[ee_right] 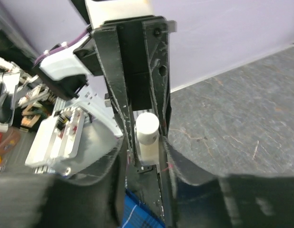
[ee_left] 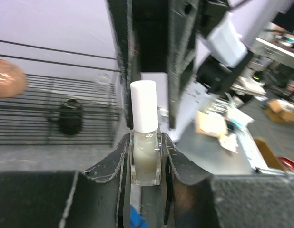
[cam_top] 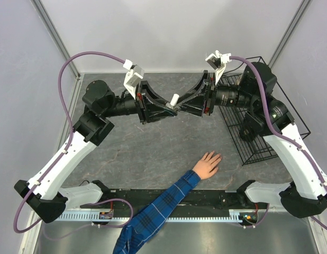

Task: Paint the nails

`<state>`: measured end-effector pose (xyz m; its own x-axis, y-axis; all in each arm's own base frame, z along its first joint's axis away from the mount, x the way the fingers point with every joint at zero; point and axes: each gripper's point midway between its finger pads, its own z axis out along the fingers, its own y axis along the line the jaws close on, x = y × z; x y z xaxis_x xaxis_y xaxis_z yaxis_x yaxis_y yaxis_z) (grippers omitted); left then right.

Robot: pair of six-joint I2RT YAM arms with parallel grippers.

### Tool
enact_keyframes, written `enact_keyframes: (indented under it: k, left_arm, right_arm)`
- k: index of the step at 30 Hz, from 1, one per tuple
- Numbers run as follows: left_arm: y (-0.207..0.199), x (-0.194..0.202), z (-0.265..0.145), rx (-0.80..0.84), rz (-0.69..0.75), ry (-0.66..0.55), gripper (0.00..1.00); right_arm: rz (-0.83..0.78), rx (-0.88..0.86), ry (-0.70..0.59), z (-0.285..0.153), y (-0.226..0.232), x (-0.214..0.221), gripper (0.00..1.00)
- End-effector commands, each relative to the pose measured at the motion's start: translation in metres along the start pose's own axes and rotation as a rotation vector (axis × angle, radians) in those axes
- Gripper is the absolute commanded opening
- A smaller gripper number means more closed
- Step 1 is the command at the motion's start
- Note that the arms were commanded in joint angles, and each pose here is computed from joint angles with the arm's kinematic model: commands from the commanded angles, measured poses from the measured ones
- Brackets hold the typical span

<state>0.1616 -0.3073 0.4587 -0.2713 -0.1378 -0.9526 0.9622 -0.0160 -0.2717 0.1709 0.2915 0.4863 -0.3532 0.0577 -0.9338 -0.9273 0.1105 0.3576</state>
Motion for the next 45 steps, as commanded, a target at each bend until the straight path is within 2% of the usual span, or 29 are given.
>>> enact_keyframes:
  k: [1, 2, 6, 9, 14, 17, 23, 33, 36, 37, 45]
  left_arm:
    - [0.011, -0.044, -0.004, -0.117, 0.184, -0.125, 0.02]
    - [0.011, -0.044, -0.004, -0.115, 0.186, -0.125, 0.02]
    - [0.014, -0.039, -0.006, -0.132, 0.202, -0.111, 0.02]
    - [0.018, -0.033, -0.009, -0.158, 0.237, -0.076, 0.02]
    - [0.026, -0.023, -0.014, -0.185, 0.293, -0.018, 0.02]
    - [0.034, -0.014, -0.016, -0.204, 0.349, 0.018, 0.02]
    - [0.048, -0.013, -0.016, -0.237, 0.442, 0.042, 0.02]
    - [0.050, -0.003, -0.012, -0.210, 0.411, 0.065, 0.02]
    - [0.052, -0.002, -0.011, -0.214, 0.406, 0.072, 0.02]
    - [0.052, -0.001, -0.011, -0.216, 0.406, 0.074, 0.02]
    - [0.052, 0.003, -0.011, -0.213, 0.392, 0.086, 0.02]
  right_arm:
    - [-0.012, 0.091, -0.003, -0.006, -0.004, -0.010, 0.45]
    - [-0.001, 0.113, 0.008, -0.007, -0.006, -0.008, 0.55]
    - [0.020, 0.259, 0.013, -0.012, -0.026, -0.016, 0.71]
    - [0.045, 0.337, 0.001, -0.020, -0.029, -0.028, 0.76]
    - [0.189, 0.365, 0.118, -0.009, -0.039, -0.017, 0.71]
    - [0.192, 0.355, 0.095, -0.010, -0.033, -0.027, 0.70]
    - [0.227, 0.354, 0.150, -0.007, -0.038, -0.009, 0.63]
    - [0.193, 0.363, 0.157, -0.004, -0.041, -0.007, 0.54]
    - [0.177, 0.349, 0.167, 0.002, -0.039, -0.006, 0.42]
    - [0.172, 0.354, 0.167, 0.005, -0.040, -0.005, 0.40]
    - [0.149, 0.363, 0.172, 0.012, -0.041, -0.002, 0.43]
